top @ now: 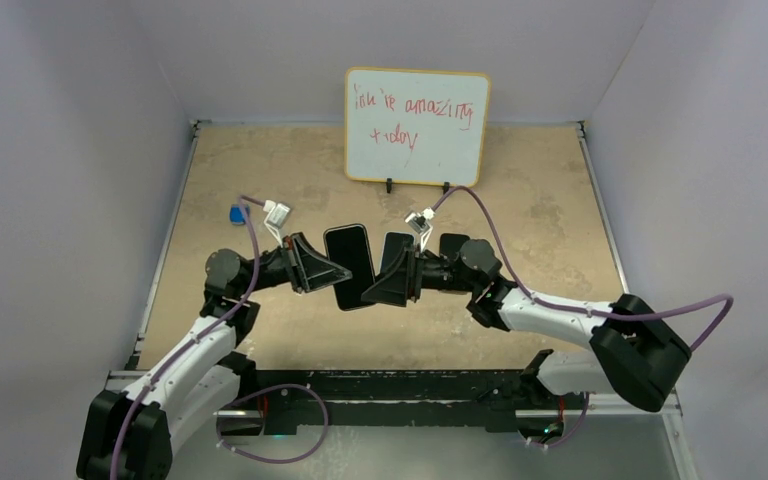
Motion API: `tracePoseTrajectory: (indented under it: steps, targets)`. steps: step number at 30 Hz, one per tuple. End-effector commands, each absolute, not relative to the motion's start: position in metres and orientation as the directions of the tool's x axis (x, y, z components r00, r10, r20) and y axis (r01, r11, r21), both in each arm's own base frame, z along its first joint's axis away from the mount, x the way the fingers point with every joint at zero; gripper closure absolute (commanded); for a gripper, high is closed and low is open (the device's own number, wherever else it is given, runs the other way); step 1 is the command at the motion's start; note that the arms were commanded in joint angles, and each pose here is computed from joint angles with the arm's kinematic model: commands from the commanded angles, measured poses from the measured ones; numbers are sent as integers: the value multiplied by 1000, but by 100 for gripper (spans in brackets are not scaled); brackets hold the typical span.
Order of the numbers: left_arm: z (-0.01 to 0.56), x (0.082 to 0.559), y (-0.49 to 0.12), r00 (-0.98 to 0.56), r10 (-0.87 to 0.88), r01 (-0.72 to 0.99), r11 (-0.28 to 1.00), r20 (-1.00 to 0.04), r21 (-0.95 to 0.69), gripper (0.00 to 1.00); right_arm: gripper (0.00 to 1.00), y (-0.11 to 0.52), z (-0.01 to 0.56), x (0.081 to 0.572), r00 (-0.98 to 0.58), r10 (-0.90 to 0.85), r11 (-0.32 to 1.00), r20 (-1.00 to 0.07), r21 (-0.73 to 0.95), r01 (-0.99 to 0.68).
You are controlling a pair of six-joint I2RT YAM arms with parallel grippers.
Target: Put the phone into the phone case
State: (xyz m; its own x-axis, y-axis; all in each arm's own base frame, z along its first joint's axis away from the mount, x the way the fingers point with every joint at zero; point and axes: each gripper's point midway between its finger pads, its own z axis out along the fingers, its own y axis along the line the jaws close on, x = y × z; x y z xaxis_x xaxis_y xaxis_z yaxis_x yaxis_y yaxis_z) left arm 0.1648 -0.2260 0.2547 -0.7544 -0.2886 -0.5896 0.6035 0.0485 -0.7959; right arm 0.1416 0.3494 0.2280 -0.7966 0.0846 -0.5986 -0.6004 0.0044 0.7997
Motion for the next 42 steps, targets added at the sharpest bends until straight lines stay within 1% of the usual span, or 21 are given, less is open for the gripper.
tracePoseTrajectory:
  steps: [1, 5, 7, 9, 11, 12, 15, 17, 19, 20, 23, 25, 27, 29, 32, 35, 37, 39, 42]
  targets:
    - [283, 170, -226, -671, -318, 697, 39, -670, -716, 100, 46, 348, 238, 128, -790, 67, -94, -610, 784, -613]
    - [277, 173, -226, -671, -318, 693, 55, -670, -719, 100, 59, 347, 234, 128, -812, 64, -90, -580, 807, -584]
    - [270, 178, -227, -683, -308, 672, 89, -662, -735, 100, 68, 348, 233, 129, -818, 65, -85, -572, 813, -576]
    - [258, 188, -227, -692, -283, 647, 165, -664, -744, 100, 81, 349, 234, 130, -825, 68, -80, -561, 821, -565]
    - [244, 198, -224, -695, -244, 624, 261, -676, -736, 100, 97, 349, 233, 134, -832, 82, -61, -548, 831, -553]
    - [240, 201, -222, -688, -226, 625, 298, -689, -722, 100, 100, 349, 232, 136, -834, 88, -51, -544, 834, -549]
    - [231, 210, -216, -666, -195, 619, 395, -720, -679, 100, 100, 350, 225, 143, -852, 104, 1, -514, 856, -516]
    - [227, 210, -214, -667, -182, 614, 415, -723, -671, 100, 100, 351, 222, 148, -856, 111, 33, -505, 863, -505]
    - [227, 207, -215, -670, -174, 620, 404, -722, -673, 100, 100, 352, 222, 149, -853, 112, 37, -510, 860, -509]
    - [228, 204, -216, -673, -173, 627, 384, -719, -678, 100, 98, 352, 223, 150, -851, 113, 36, -512, 858, -512]
    - [237, 197, -220, -673, -178, 647, 327, -717, -689, 100, 85, 353, 225, 151, -846, 116, 34, -520, 853, -520]
    - [243, 192, -221, -670, -176, 660, 301, -721, -688, 100, 73, 352, 227, 151, -842, 119, 33, -527, 849, -527]
    - [250, 185, -222, -664, -169, 681, 265, -728, -683, 100, 56, 351, 228, 152, -832, 131, 39, -539, 842, -539]
    - [258, 178, -224, -657, -162, 704, 219, -736, -676, 100, 45, 348, 228, 155, -821, 154, 61, -550, 835, -547]
    - [262, 170, -224, -659, -160, 713, 181, -735, -678, 100, 36, 344, 226, 163, -815, 181, 117, -550, 835, -538]
    - [260, 163, -225, -670, -163, 710, 146, -725, -689, 100, 23, 341, 234, 166, -797, 183, 113, -575, 818, -564]
    - [258, 157, -226, -680, -152, 709, 110, -717, -696, 100, 17, 338, 238, 170, -782, 195, 123, -592, 806, -579]
    - [256, 152, -226, -686, -141, 710, 86, -714, -699, 100, 15, 335, 244, 174, -764, 206, 129, -611, 791, -598]
    - [254, 149, -226, -690, -126, 710, 72, -713, -700, 100, 14, 333, 256, 178, -739, 201, 125, -643, 765, -631]
